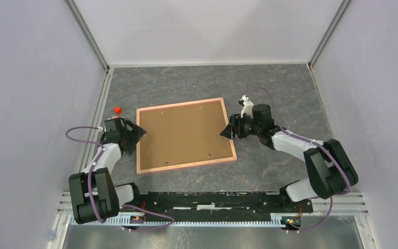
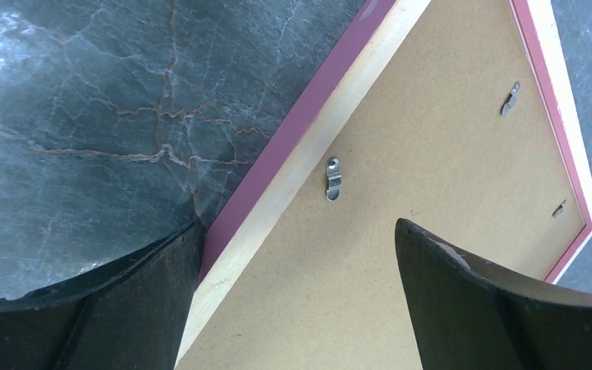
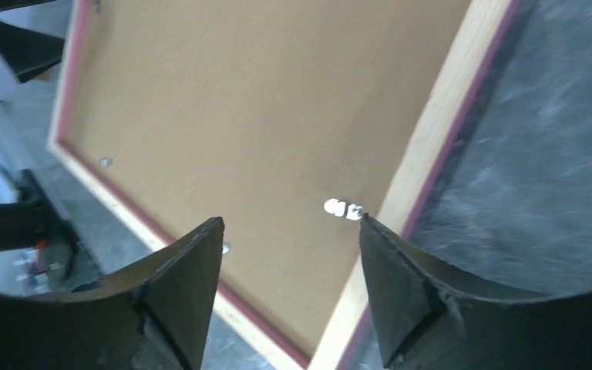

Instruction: Put the photo into the frame

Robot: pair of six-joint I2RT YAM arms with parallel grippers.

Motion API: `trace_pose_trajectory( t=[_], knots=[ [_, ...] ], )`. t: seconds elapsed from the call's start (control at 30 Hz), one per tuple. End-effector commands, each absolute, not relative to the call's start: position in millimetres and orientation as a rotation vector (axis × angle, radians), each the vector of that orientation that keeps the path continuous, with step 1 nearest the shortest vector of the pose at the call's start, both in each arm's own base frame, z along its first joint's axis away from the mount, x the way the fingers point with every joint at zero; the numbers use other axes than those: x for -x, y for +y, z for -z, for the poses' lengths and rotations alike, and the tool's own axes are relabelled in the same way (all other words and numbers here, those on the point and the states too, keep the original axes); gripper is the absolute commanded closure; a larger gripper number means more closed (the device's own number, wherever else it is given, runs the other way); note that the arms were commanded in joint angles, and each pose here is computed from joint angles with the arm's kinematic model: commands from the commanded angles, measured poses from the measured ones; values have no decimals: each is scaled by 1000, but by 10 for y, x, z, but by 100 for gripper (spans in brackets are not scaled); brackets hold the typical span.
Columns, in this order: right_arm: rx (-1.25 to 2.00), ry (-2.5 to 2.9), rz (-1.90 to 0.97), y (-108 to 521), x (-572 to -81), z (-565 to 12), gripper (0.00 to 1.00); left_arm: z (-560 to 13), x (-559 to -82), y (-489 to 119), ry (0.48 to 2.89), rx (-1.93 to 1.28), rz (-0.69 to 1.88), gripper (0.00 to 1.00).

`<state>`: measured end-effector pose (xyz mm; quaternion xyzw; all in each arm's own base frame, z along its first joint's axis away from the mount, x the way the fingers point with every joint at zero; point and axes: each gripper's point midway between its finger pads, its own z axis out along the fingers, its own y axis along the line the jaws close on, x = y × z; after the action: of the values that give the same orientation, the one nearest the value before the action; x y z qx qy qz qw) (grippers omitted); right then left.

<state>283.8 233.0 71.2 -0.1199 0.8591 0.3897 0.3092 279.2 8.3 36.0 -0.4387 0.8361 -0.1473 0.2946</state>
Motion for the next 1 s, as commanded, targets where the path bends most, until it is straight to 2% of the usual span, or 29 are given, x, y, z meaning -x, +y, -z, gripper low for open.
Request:
trace_pose_trajectory(
  t=[0.0, 0.2, 0.47, 0.53, 0.7, 0.83, 0.9, 0.97],
  knots=[
    [403, 2276, -657, 1934, -3019, -718, 25, -248, -2705, -200, 2346, 1143, 537, 0],
    [458, 2336, -473, 1706, -3000, -525, 13, -221, -2761, -497, 2412, 998, 532, 0],
    [261, 2445, -316, 1488, -3059, -356, 15, -75, -2595, -579, 2454, 1002, 517, 2],
    [223, 2455, -325, 1491, -3037, -326, 16, -62, -2571, -530, 2466, 991, 472, 8],
    [226, 2452, -329, 1511, -3010, -332, 18, -113, -2534, -492, 2480, 876, 291, 32],
    [240, 2453, -313, 1501, -3019, -342, 18, -106, -2484, -463, 2472, 834, 165, 43],
    [245, 2454, -308, 1502, -3033, -340, 18, -84, -2469, -443, 2465, 838, 143, 46],
    [242, 2463, -276, 1468, -3054, -333, 18, -61, -2464, -440, 2463, 835, 142, 58]
  ],
)
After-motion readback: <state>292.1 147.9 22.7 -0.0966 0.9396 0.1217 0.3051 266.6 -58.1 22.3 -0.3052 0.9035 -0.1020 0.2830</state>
